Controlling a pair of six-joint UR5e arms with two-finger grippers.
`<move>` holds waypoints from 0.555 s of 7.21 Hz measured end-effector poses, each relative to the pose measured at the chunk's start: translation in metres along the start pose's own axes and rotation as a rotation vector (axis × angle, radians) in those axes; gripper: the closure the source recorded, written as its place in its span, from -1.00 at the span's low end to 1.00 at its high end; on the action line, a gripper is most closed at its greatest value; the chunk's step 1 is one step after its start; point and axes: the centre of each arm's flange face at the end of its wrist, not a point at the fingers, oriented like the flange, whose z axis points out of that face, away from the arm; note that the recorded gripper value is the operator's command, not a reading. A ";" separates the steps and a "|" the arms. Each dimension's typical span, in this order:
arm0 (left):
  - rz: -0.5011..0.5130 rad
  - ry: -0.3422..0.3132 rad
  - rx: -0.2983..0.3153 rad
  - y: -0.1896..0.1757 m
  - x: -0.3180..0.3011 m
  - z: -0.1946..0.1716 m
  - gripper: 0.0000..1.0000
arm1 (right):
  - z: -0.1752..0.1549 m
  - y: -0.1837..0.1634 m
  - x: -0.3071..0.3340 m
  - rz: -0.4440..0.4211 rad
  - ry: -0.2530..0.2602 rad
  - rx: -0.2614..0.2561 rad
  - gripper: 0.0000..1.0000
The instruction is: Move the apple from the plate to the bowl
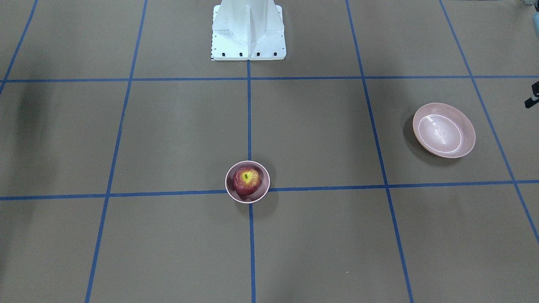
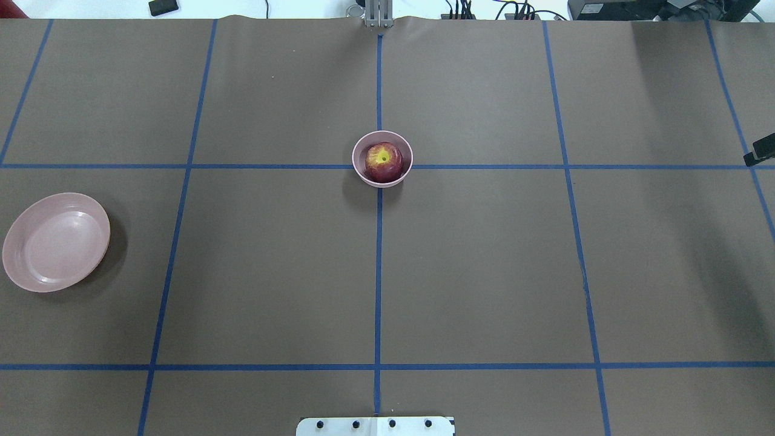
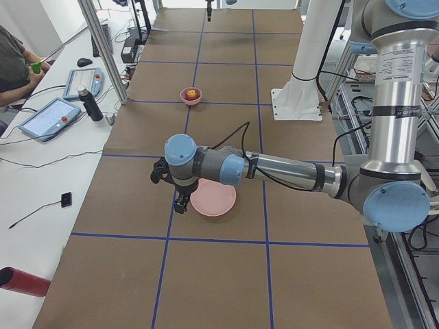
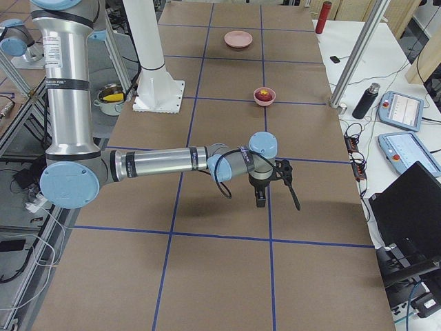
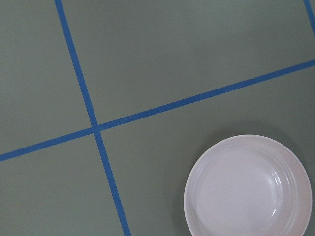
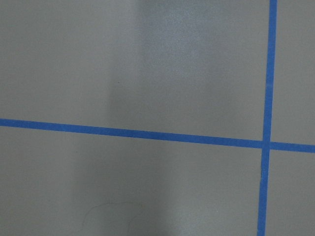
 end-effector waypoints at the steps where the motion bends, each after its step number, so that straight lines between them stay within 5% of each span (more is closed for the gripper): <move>1: 0.002 0.000 0.001 0.002 0.002 -0.001 -0.96 | 0.003 0.000 -0.002 -0.003 0.001 -0.005 -1.00; 4: -0.001 -0.001 0.000 0.007 0.001 -0.001 -0.96 | 0.005 0.000 -0.003 -0.005 -0.001 -0.009 -1.00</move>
